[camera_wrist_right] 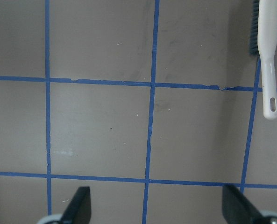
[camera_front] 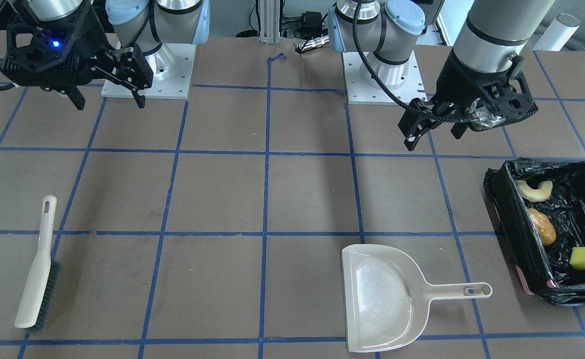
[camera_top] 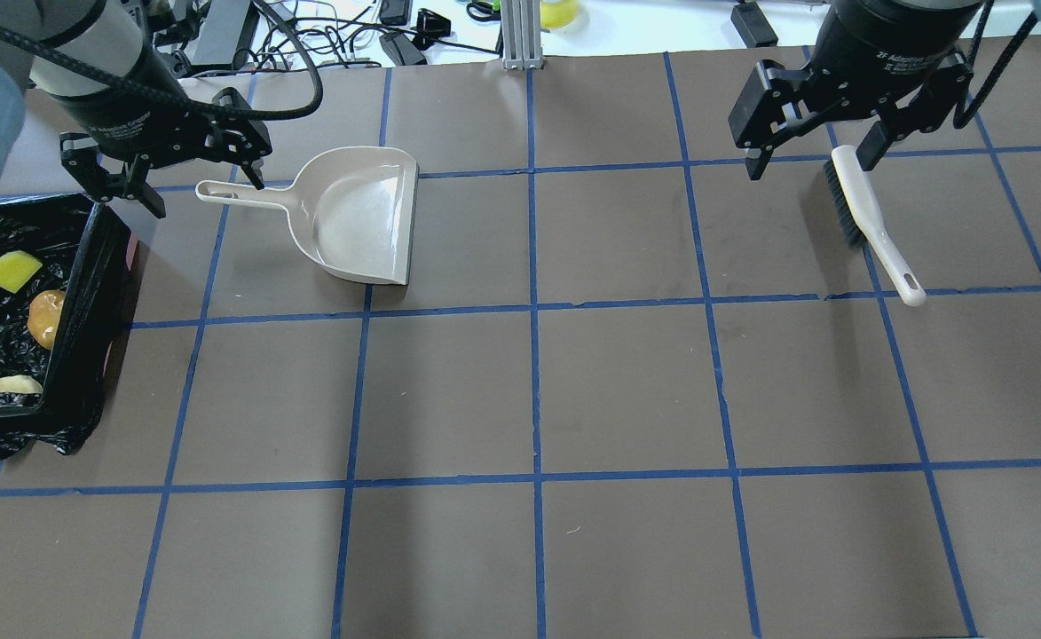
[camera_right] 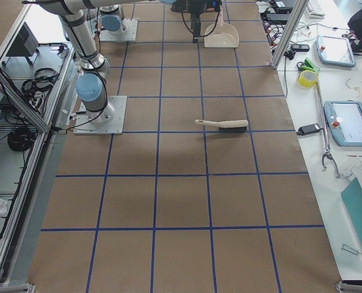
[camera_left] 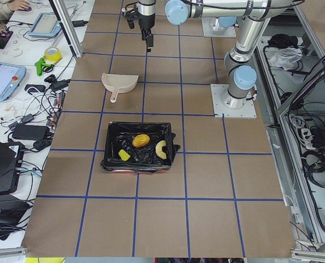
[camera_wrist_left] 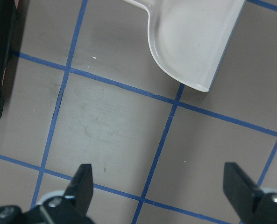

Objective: Sweep and dump trash into bin

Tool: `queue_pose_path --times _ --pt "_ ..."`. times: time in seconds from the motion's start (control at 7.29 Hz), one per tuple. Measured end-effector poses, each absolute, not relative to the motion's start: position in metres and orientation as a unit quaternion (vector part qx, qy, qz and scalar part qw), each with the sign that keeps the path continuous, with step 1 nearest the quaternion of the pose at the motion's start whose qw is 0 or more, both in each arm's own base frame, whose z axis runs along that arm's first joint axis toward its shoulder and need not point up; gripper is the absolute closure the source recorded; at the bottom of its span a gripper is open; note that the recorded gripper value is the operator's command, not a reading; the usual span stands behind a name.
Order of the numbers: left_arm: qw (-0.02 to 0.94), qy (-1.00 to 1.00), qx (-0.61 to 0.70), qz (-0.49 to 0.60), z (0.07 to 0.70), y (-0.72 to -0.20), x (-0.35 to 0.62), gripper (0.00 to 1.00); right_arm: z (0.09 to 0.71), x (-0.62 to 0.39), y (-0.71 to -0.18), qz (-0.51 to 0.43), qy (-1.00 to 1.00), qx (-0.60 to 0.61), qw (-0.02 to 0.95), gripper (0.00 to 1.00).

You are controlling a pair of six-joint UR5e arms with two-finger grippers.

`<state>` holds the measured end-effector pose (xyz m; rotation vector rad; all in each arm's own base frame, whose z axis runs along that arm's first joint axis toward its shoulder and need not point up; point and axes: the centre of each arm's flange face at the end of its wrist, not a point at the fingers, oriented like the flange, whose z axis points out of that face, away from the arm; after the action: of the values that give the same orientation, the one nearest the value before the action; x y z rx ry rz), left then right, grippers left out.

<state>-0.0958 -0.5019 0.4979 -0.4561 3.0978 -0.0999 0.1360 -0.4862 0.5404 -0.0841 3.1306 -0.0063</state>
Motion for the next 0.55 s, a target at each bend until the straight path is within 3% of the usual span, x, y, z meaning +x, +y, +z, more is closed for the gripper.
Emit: queue_pose_path --times 0.55 --pt "0.004 0.995 -0.091 -0.030 0.505 -0.480 -0.147 0.00 0.540 0.136 -0.486 -0.002 1.000 -0.027 0.005 0.00"
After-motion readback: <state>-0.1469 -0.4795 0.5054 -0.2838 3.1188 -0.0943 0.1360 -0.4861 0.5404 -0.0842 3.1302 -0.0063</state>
